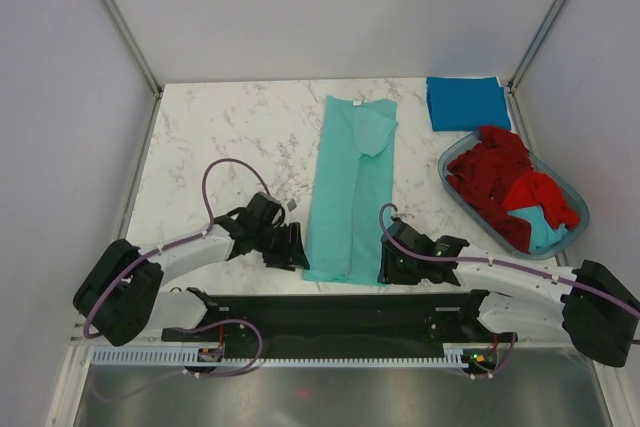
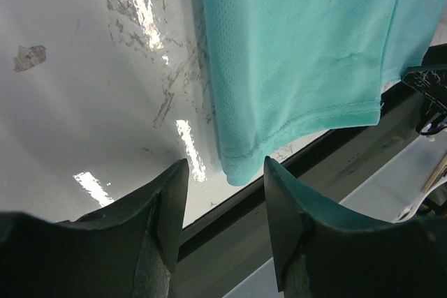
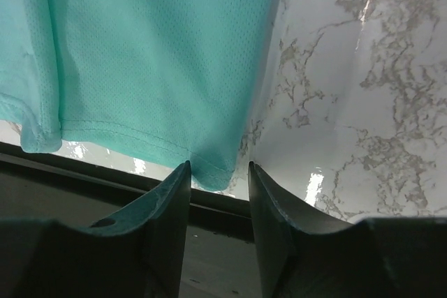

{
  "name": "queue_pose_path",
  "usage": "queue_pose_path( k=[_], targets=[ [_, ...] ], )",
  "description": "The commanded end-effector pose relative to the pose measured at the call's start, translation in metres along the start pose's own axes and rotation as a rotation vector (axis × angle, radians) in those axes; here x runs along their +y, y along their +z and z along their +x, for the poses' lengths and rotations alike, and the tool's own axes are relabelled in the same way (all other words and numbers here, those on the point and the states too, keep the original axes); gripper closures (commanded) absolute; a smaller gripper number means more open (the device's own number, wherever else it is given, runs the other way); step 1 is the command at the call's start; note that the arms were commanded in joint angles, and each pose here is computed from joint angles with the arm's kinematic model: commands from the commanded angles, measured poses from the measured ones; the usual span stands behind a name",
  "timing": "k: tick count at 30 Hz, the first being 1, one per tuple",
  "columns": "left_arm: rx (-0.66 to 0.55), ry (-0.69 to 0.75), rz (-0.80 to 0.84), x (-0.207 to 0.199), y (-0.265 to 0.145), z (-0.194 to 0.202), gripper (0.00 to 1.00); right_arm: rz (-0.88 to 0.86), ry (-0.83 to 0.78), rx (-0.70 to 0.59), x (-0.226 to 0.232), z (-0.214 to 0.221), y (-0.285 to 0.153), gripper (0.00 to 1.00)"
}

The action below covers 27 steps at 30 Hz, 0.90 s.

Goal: Fold and stack the t-shirts
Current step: Fold the tshirt

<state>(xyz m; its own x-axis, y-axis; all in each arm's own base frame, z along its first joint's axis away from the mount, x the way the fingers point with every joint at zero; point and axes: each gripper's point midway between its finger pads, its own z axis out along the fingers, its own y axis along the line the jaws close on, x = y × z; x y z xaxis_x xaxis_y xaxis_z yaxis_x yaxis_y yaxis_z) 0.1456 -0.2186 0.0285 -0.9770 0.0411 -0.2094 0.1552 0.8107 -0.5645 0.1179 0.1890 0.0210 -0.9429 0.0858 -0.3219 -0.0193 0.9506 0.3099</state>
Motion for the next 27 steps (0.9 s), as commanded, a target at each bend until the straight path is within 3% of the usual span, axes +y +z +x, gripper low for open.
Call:
queue_pose_path(
  k=[1, 4, 10, 13, 16, 19, 23, 25, 27],
  targets=[
    [-0.016, -0.008, -0.018, 0.004, 0.008, -0.002, 0.46, -0.076, 0.019, -0.004, 0.013, -0.001, 0.002, 0.55],
    [-0.022, -0.003, -0.015, 0.003, 0.009, -0.002, 0.48, -0.059, 0.022, 0.006, 0.009, 0.003, 0.003, 0.58],
    [-0.019, -0.011, -0.029, 0.008, 0.012, 0.001, 0.52, -0.035, 0.021, 0.014, 0.001, 0.007, 0.006, 0.87],
    [-0.007, -0.02, -0.007, 0.005, 0.013, 0.004, 0.53, -0.032, 0.02, 0.012, -0.002, 0.008, 0.007, 0.96],
    [-0.009, -0.027, 0.011, 0.001, 0.012, 0.005, 0.52, -0.03, 0.022, 0.006, -0.003, 0.008, 0.006, 0.97],
    [-0.007, -0.039, 0.003, 0.004, 0.013, 0.008, 0.51, -0.03, 0.027, 0.008, -0.005, 0.01, 0.005, 0.82],
    [0.012, -0.05, -0.011, 0.009, 0.017, 0.013, 0.53, -0.035, 0.035, 0.005, -0.007, 0.011, 0.002, 0.72],
    [0.019, -0.053, -0.013, 0.009, 0.018, 0.015, 0.59, -0.033, 0.033, 0.004, -0.009, 0.012, 0.002, 0.71],
    [0.023, -0.058, -0.006, 0.008, 0.019, 0.017, 0.71, -0.042, 0.034, -0.002, -0.008, 0.011, 0.0, 0.75]
  ],
)
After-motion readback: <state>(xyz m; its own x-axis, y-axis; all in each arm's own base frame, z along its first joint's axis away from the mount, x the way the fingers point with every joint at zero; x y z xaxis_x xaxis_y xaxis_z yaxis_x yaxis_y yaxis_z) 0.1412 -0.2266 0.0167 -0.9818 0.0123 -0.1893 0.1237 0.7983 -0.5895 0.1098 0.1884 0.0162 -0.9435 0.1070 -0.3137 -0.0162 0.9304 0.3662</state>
